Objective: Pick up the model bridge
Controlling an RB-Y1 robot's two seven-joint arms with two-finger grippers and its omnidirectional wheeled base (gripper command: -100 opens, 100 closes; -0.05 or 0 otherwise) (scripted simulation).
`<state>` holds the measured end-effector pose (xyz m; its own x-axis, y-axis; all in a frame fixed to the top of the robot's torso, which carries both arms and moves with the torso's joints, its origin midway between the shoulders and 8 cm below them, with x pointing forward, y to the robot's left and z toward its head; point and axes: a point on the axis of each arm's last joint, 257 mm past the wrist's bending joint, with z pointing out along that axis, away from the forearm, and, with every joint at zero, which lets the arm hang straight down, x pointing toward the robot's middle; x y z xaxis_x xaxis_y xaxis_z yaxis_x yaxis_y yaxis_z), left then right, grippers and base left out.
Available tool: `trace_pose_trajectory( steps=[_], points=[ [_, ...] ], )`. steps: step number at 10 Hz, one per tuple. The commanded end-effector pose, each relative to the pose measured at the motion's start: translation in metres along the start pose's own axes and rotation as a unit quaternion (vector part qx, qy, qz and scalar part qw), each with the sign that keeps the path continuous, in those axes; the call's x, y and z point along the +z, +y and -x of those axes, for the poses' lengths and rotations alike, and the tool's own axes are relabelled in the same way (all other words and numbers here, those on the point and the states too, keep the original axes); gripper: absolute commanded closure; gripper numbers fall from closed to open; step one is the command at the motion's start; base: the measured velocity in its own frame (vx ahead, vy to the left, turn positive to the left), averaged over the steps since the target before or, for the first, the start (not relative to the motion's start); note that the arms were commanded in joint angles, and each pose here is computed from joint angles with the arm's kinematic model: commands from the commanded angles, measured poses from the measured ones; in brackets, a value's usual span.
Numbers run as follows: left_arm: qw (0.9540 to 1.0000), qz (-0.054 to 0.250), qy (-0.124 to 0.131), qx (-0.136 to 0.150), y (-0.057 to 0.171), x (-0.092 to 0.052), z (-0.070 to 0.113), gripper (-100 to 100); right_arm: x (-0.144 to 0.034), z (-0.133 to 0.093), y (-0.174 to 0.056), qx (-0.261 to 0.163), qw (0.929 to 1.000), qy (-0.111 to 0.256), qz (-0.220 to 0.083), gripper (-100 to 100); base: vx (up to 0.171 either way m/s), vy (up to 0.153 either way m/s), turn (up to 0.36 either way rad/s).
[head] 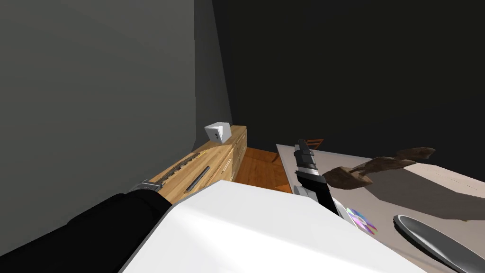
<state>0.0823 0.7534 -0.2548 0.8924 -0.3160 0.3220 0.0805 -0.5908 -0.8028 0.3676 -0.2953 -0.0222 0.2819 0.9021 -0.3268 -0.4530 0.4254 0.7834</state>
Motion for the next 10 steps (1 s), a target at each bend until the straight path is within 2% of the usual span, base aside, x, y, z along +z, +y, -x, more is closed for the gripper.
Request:
trace_pose_trajectory(
  steps=[1,2,4,5,7,10],
  points=[
    [0.9994,0.014,-0.027,-0.014,-0.005,-0.001,0.023,-100,0.000,0.000,0.000,0.000,1.0000,0.000,0.000,0,0.197,-0.010,-0.015],
    [0.9993,0.018,-0.030,-0.014,-0.003,-0.001,0.024,-100,0.000,0.000,0.000,0.000,1.0000,0.000,0.000,0,0.158,-0.012,0.000],
    [0.9963,0.037,-0.069,-0.036,-0.010,-0.005,0.056,-100,0.000,0.000,0.000,0.000,1.0000,0.000,0.000,0,0.235,-0.006,-0.017],
    [0.9958,0.043,-0.073,-0.037,-0.007,-0.006,0.058,-100,0.000,0.000,0.000,0.000,1.0000,0.000,0.000,0,0.214,-0.049,0.006],
    [0.9911,0.060,-0.106,-0.054,-0.013,-0.010,0.083,-100,0.000,0.000,0.000,0.000,1.0000,0.000,0.000,0,0.191,-0.002,-0.007],
    [0.9833,0.084,-0.145,-0.071,-0.015,-0.018,0.108,-100,0.000,0.000,0.000,0.000,1.0000,0.000,0.000,0,0.217,-0.010,-0.006]
  ],
)
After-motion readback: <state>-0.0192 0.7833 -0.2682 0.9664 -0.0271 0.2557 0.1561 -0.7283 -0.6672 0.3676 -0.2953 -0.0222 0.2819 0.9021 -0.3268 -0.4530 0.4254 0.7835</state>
